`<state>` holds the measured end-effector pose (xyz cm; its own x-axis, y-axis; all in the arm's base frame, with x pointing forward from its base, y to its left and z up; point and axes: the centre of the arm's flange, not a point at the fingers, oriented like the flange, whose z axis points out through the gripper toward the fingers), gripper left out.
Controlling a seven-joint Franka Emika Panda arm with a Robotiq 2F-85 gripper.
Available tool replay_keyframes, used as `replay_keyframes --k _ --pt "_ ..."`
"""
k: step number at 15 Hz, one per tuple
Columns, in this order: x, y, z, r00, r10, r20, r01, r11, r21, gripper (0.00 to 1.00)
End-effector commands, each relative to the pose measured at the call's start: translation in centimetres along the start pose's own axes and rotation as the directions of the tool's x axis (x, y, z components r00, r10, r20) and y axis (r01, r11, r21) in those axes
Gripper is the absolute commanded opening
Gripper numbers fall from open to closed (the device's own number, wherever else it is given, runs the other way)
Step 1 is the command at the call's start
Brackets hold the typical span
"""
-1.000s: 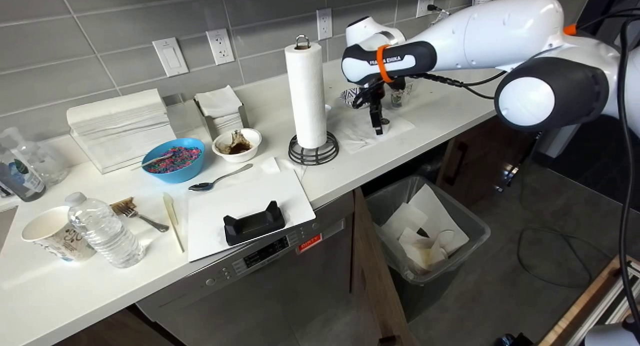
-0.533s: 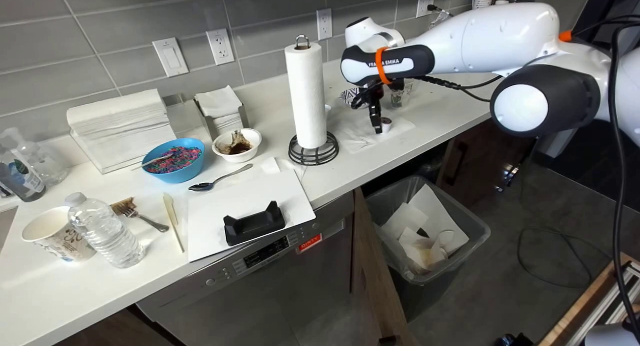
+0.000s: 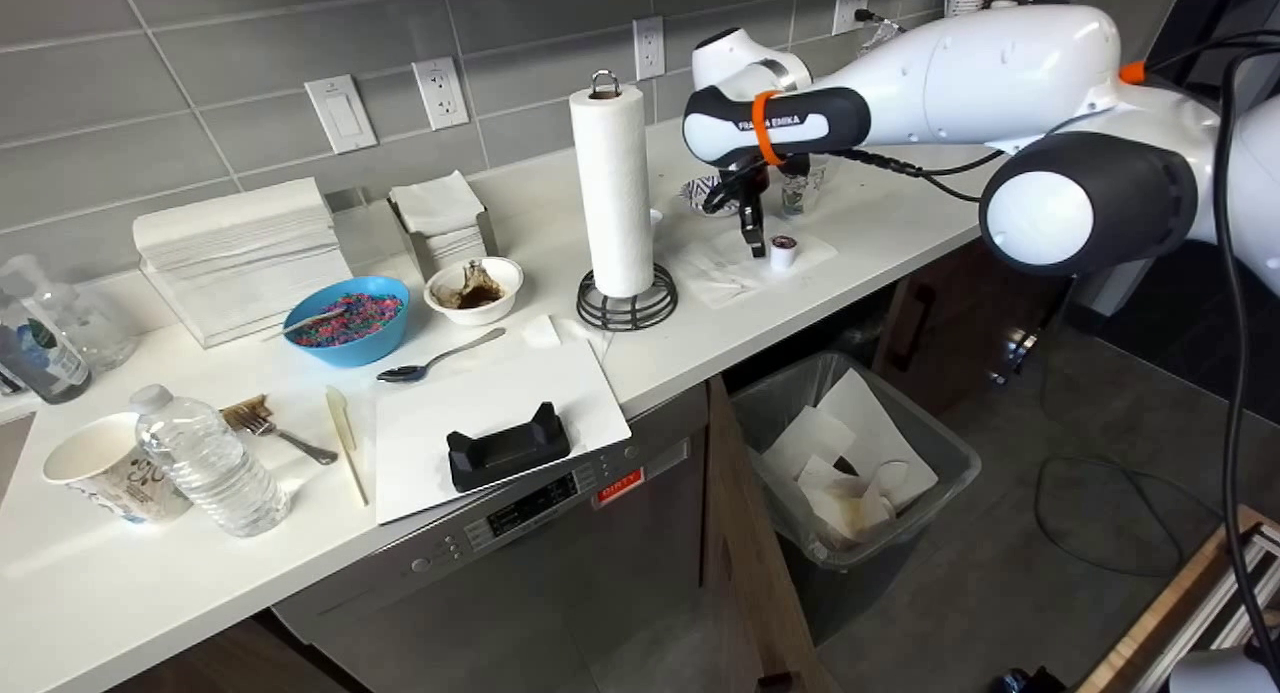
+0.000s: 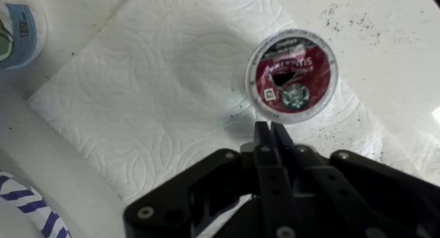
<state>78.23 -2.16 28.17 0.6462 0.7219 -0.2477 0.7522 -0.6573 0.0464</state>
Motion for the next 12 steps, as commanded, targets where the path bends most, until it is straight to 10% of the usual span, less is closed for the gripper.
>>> replay_keyframes --k 1,6,12 --pt "0.9 1.1 -0.8 1.000 -0.003 0.030 0.003 1.000 -0.011 0.40" --pt "0.6 1.0 -0.9 0.999 0.006 0.052 -0.005 1.000 -0.007 0.71" --pt "-0.5 0.9 -0.3 0.995 0.018 0.094 -0.019 1.000 0.019 0.60"
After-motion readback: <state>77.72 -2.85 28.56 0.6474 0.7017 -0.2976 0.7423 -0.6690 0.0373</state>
